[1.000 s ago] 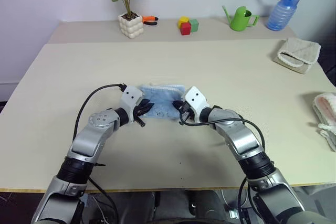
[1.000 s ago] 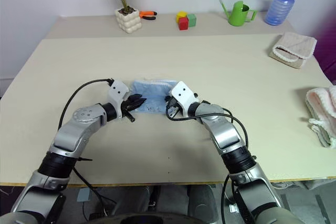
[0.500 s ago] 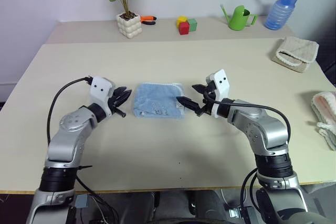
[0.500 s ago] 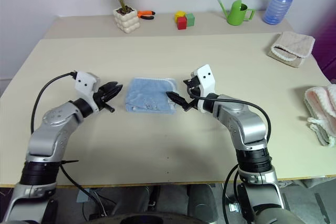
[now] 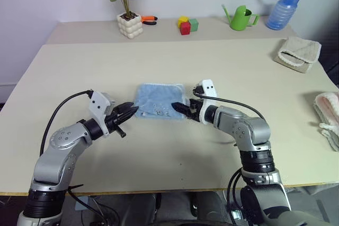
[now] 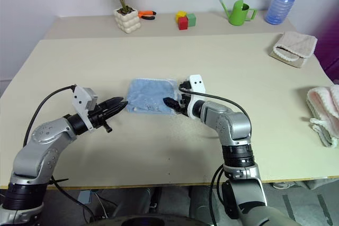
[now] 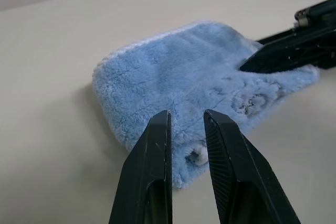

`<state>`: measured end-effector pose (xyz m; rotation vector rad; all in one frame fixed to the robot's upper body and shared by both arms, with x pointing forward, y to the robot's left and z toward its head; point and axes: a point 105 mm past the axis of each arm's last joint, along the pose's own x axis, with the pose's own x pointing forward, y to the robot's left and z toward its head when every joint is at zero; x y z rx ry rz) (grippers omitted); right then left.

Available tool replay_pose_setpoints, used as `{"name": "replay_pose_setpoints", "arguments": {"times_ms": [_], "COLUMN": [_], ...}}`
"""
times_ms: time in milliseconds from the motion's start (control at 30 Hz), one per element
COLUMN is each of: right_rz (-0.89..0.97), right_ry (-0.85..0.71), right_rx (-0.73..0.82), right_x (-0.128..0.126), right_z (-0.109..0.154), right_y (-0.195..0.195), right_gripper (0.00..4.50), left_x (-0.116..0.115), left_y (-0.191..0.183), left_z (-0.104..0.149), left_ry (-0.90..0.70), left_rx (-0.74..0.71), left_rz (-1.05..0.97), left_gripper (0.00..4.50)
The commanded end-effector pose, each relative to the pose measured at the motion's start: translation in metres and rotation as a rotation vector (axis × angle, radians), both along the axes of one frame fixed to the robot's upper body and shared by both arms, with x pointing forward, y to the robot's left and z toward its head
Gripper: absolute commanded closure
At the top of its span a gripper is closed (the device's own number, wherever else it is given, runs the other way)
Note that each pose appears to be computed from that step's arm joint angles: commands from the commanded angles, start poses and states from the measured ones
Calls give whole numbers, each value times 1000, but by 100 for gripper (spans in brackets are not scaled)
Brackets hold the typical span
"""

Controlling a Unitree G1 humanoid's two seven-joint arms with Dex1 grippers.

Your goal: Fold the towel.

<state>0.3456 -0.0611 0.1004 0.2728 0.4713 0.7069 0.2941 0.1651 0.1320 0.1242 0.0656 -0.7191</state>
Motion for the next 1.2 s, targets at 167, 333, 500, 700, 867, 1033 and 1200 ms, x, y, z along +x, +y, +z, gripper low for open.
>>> {"name": "replay_pose_setpoints", "arguments": {"times_ms": [167, 333, 500, 700, 867, 1033, 1200], "right_rz": [-30, -247, -622, -1030, -1192, -1219, -1233], "right_ry": [-69, -221, -317, -214, -36, -26, -65], "right_rx": [112, 217, 241, 243, 185, 159, 170], "right_x": [7, 22, 20, -17, -58, -71, -76], "right_z": [36, 81, 106, 82, 37, 35, 46], "right_y": [-4, -55, -159, -243, -255, -255, -262], "right_gripper": [447, 447, 447, 447, 447, 447, 300], "left_x": [-2, 1, 11, 23, 31, 33, 35], "left_y": [-5, -12, -24, -45, -61, -71, -76], "left_z": [10, 11, 8, 8, 7, 3, -1], "left_ry": [-41, -43, -34, -40, -40, -32, -28], "left_rx": [-15, -26, -42, -54, -63, -63, -65], "left_rz": [6, -7, -55, -142, -203, -239, -255], "left_gripper": [355, 355, 355, 355, 355, 355, 355]}}
